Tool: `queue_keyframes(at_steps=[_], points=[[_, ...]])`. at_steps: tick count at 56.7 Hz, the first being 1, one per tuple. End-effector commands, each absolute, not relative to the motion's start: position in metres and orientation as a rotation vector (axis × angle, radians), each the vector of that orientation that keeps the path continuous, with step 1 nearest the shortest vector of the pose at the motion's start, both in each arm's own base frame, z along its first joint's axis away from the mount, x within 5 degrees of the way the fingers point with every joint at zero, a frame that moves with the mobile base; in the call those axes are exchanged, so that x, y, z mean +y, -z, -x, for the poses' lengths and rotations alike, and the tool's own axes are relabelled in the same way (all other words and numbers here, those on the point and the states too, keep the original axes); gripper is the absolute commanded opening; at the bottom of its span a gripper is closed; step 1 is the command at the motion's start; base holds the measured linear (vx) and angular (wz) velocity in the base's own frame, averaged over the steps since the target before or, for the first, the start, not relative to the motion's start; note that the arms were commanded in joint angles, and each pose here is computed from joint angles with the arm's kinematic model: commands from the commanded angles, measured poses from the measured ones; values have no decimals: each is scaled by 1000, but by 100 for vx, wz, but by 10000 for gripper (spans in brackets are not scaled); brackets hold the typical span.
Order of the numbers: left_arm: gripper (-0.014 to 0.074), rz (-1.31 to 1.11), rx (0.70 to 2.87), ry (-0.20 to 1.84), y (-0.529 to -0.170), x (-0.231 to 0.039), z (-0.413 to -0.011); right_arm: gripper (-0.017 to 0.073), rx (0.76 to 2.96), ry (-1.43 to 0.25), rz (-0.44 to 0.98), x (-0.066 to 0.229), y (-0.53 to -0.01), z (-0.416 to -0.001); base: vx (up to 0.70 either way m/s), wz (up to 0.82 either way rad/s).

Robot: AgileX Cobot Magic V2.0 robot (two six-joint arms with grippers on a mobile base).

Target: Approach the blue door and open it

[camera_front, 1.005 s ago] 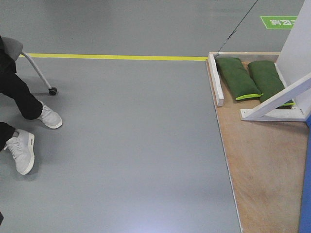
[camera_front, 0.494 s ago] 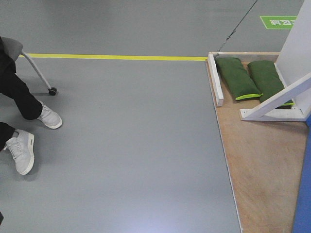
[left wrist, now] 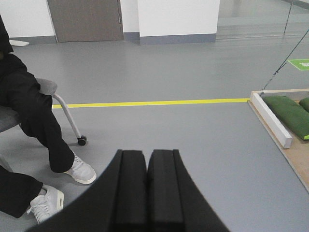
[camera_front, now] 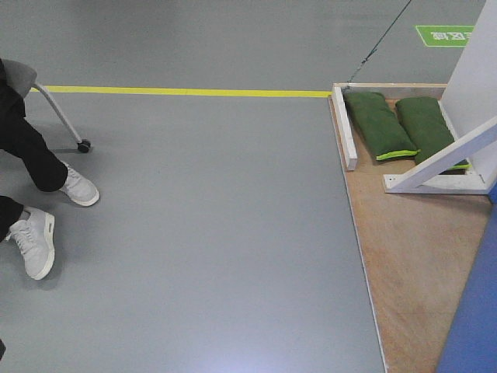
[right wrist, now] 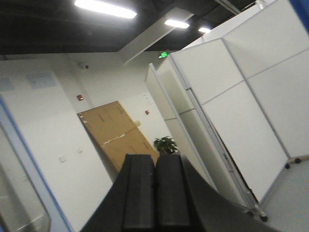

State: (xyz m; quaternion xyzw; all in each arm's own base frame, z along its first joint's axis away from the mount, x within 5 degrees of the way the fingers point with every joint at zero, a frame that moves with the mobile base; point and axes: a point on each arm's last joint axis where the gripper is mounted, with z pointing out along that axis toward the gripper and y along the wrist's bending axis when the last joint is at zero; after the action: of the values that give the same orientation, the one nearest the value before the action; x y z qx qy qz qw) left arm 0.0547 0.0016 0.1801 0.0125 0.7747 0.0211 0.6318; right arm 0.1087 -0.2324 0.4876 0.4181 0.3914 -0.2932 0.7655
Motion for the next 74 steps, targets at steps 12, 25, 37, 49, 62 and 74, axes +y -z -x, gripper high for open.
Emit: queue_keyframes(at_steps=[12, 25, 37, 49, 62, 74], points=[[73, -28, 1649, -33, -197, 1, -54, 12, 866, 623, -604, -172, -525, -130, 0, 0], [73, -28, 1649, -33, -197, 1, -54, 12, 940, 483, -489, -138, -527, -156, 0, 0], [73, -28, 1649, -33, -197, 1, -54, 12, 1039, 365, -366, -108, -523, -181, 0, 0], [73, -28, 1649, -33, -197, 1, -54, 12, 1141, 186, -279, -72, -517, -202, 0, 0], [73, -28, 1649, -33, -197, 1, -54, 12, 1226, 41, -192, -41, -504, -230, 0, 0], [73, -28, 1649, -33, -197, 1, -54, 12, 1279, -21, -157, -27, -493, -250, 0, 0]])
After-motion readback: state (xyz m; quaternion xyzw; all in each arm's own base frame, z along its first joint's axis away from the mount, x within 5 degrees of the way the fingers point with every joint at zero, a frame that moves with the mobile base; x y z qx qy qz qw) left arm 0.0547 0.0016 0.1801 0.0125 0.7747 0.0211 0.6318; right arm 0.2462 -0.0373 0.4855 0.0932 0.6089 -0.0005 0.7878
